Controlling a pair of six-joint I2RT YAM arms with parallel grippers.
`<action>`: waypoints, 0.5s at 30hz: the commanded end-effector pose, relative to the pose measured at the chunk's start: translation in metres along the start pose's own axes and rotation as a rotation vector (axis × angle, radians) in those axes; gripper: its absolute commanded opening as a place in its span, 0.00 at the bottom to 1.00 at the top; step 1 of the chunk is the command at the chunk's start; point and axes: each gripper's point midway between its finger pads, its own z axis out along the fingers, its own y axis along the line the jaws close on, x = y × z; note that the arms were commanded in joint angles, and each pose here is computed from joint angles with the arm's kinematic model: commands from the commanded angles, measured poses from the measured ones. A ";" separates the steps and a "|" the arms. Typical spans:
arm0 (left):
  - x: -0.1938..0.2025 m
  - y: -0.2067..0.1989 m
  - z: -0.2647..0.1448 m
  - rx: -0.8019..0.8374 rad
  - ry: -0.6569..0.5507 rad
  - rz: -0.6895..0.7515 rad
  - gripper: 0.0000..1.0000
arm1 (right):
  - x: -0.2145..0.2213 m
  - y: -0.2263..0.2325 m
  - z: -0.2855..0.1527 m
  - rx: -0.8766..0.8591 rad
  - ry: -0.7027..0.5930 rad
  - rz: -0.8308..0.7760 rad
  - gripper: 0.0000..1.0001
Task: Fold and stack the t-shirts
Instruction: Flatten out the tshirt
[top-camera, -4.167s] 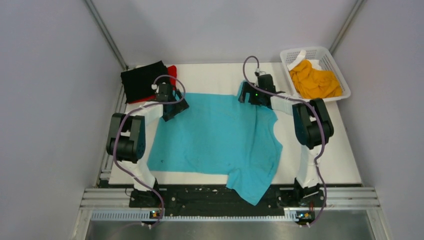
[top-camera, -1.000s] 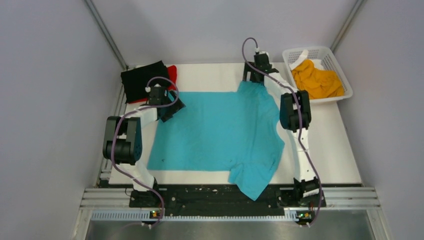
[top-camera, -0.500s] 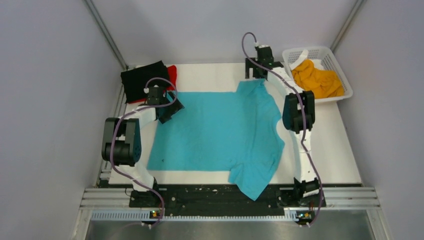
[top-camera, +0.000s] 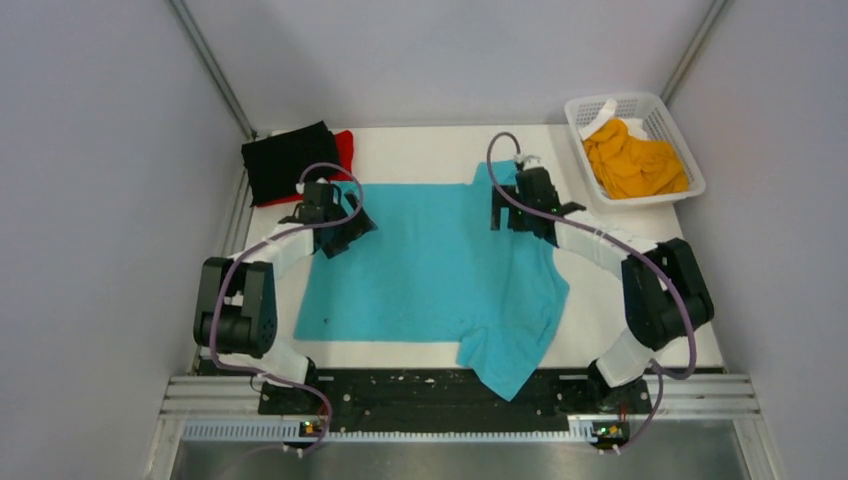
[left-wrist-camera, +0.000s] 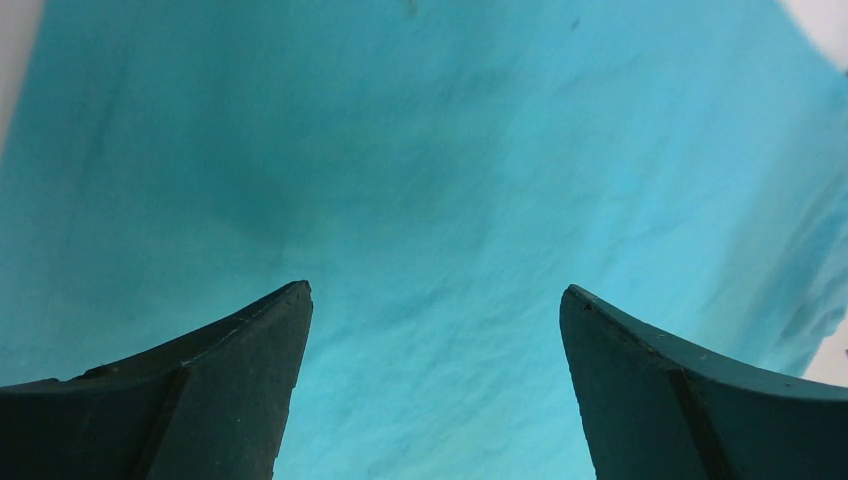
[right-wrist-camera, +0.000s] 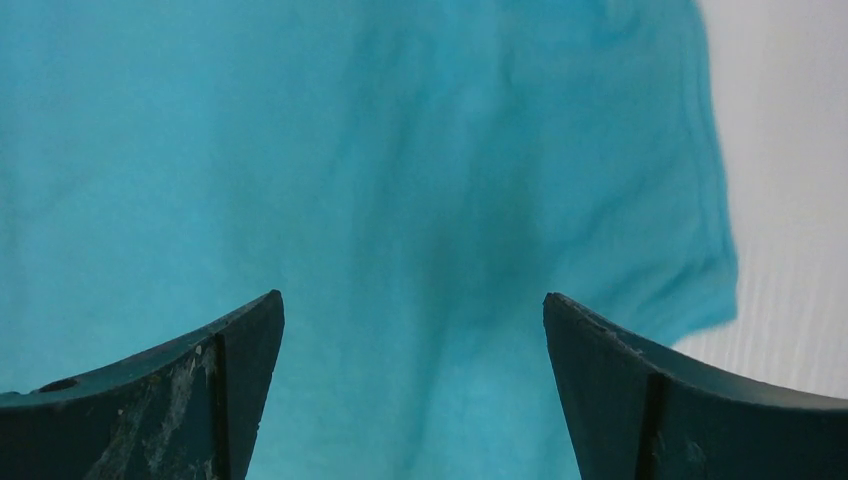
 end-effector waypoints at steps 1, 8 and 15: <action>0.018 0.008 -0.006 0.002 0.015 0.018 0.98 | 0.024 -0.003 -0.017 -0.044 -0.067 0.133 0.99; 0.037 0.024 -0.010 -0.012 0.021 -0.003 0.98 | 0.105 -0.026 -0.026 0.000 0.059 0.154 0.99; 0.053 0.042 -0.021 -0.037 -0.005 -0.058 0.98 | 0.154 -0.049 -0.066 0.065 0.093 0.292 0.99</action>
